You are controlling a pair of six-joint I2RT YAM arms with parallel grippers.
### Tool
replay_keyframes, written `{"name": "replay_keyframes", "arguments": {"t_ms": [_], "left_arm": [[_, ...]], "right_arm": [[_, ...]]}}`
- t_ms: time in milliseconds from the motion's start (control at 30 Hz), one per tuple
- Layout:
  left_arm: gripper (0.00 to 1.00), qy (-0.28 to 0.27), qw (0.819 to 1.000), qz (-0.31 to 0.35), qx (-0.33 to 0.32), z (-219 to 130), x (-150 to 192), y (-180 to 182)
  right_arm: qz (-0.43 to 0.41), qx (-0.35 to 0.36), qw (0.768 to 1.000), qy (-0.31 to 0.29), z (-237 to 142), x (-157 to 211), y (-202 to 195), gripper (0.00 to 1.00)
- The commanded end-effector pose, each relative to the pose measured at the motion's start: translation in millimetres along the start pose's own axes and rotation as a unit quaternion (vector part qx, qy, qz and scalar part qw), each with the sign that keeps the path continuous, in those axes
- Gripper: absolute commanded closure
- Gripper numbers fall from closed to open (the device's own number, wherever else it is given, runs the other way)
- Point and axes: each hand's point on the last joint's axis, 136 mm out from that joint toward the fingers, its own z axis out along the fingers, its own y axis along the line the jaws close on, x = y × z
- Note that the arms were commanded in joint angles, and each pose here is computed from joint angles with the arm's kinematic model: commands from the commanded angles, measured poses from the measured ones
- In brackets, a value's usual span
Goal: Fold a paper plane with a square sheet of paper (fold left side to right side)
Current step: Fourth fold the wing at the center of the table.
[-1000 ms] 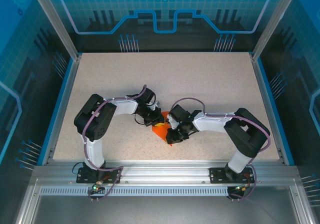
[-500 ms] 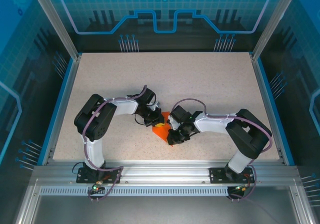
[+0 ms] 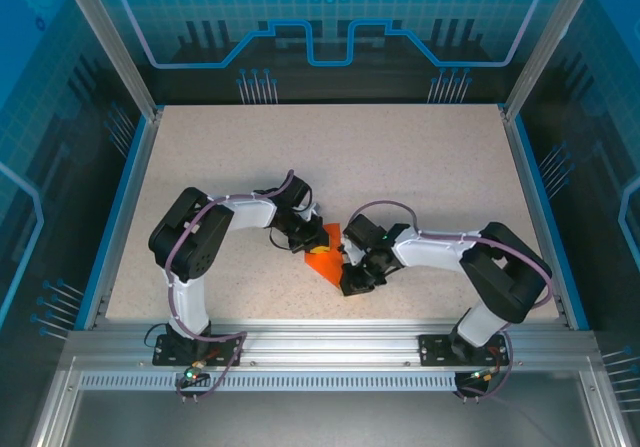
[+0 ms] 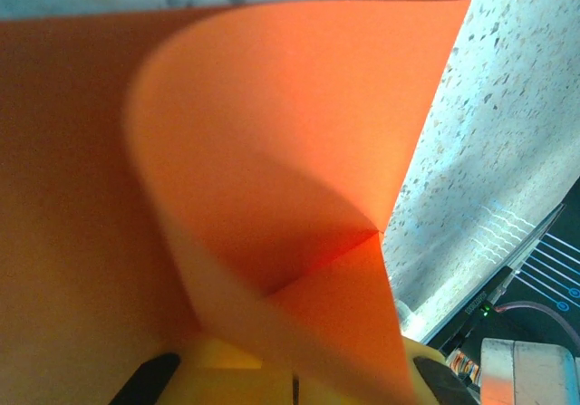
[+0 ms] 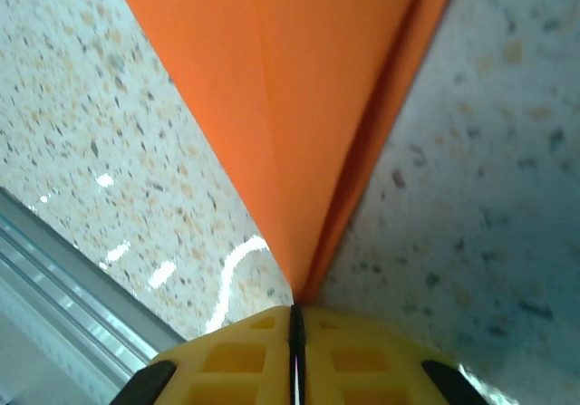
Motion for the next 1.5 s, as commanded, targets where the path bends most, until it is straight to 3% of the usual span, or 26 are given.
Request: {"name": "replay_keyframes", "arguments": {"t_ms": [0,233,567,833,1133,1467], "left_arm": [[0.92,0.006,0.995,-0.050,-0.089,12,8,52],[0.91,0.003,0.995,-0.048,-0.086,10,7,49],[0.91,0.005,0.996,-0.045,-0.081,12,7,44],[0.90,-0.004,0.998,-0.026,-0.060,4,2,26],[0.85,-0.039,0.998,0.054,-0.001,-23,-4,-20],[0.94,0.023,0.996,0.075,0.048,-6,33,-21]], "right_arm": [[0.002,-0.029,1.000,0.003,-14,6,13,0.89],[0.021,-0.088,0.993,-0.072,-29,-37,25,0.89],[0.064,-0.055,0.992,-0.099,-11,-75,5,0.89],[0.103,-0.001,0.992,-0.070,11,-62,-28,0.89],[0.133,0.077,0.988,-0.010,21,-21,-65,0.97],[0.135,0.091,0.987,-0.002,23,-18,-70,1.00]]}}
